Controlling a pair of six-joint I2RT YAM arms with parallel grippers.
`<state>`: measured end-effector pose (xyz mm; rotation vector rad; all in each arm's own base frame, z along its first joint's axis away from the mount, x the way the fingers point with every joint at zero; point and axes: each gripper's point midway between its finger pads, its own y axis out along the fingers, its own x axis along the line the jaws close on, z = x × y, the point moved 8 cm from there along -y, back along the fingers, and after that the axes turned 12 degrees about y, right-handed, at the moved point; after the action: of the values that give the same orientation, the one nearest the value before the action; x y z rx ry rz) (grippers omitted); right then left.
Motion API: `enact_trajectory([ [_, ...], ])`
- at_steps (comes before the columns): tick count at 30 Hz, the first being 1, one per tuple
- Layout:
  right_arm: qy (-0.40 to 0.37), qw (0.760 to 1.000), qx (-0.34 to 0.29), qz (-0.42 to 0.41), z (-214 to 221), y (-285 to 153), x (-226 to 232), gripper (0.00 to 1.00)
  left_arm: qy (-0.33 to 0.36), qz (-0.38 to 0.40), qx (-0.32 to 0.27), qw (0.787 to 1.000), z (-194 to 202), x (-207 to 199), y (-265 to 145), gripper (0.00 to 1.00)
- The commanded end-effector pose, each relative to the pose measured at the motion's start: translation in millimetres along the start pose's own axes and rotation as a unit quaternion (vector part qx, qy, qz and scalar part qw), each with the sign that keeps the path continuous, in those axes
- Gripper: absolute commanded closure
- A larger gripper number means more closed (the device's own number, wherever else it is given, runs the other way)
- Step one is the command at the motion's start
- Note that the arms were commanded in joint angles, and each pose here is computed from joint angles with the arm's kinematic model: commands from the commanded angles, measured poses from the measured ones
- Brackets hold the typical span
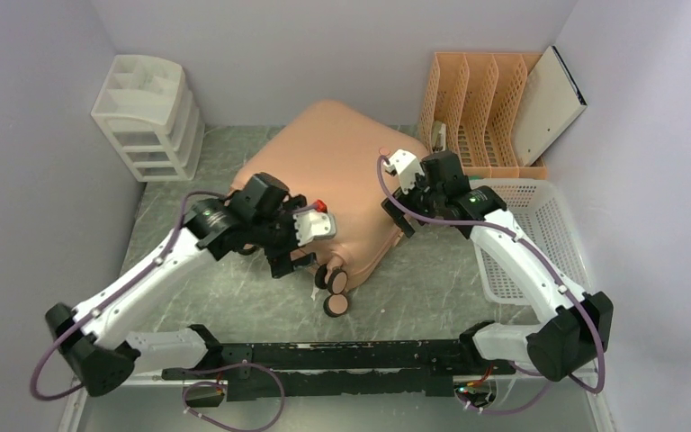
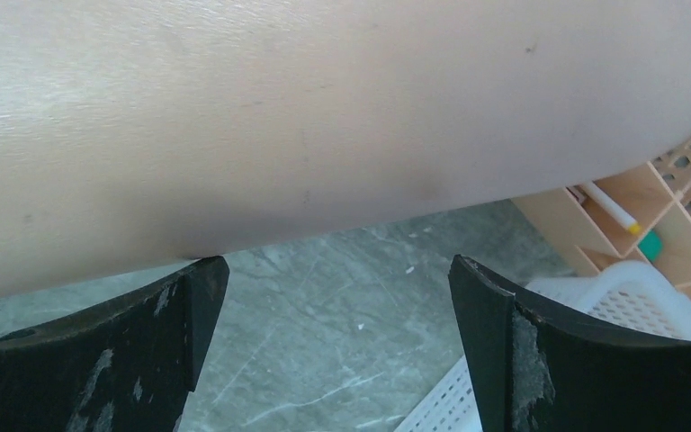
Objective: Open, take out, and arrange the luggage
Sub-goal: Adjust the luggage at the center of the board.
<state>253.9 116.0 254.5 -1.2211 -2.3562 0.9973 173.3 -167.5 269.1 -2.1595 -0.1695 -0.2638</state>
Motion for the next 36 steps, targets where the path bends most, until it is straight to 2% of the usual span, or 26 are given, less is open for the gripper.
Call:
enact_trajectory([
  [1,0.021,0.996,-0.045,0.074,-14.7,-0.2,-13.3,0.0,0.028,-0.164,-0.112,0.98,-34.7,29.8,-63.0,0.03],
  [4,0.042,0.99,-0.058,0.125,-20.7,-4.9,-26.4,0.0,0.003,-0.253,-0.096,0.963,-31.4,47.6,-93.6,0.03],
  [8,0.111,0.975,-0.082,0.177,-25.6,-13.9,-58.1,0.0,-0.049,-0.402,-0.032,0.914,-10.4,86.5,-119.2,0.03],
  [10,0.135,0.968,-0.083,0.193,-23.3,-14.0,-72.1,0.0,-0.086,-0.436,-0.003,0.896,11.0,112.4,-125.0,0.03],
  [13,0.142,0.965,-0.062,0.21,-16.4,-1.8,-80.3,0.0,-0.156,-0.444,0.018,0.882,48.6,154.5,-129.0,0.03],
  [15,0.145,0.965,-0.043,0.216,-12.7,8.4,-82.8,0.0,-0.19,-0.435,0.033,0.879,70.6,182.6,-121.4,0.03],
  [17,0.148,0.963,-0.035,0.221,-12.5,17.4,-86.3,0.0,-0.207,-0.423,0.022,0.882,82.1,199.7,-116.5,0.04],
  [23,0.164,0.964,-0.027,0.208,-21.5,45.4,-92.0,0.0,-0.208,-0.405,0.016,0.89,93.9,220.3,-97.8,0.05],
  [31,0.202,0.974,-0.009,0.103,-44.6,94.0,-86.1,0.0,-0.202,-0.337,0.039,0.919,112.1,186.9,-70.9,0.07],
  [36,0.216,0.976,-0.001,0.037,-67.5,129.7,-85.2,0.0,-0.213,-0.316,0.07,0.922,128.2,149.9,-60.7,0.07],
])
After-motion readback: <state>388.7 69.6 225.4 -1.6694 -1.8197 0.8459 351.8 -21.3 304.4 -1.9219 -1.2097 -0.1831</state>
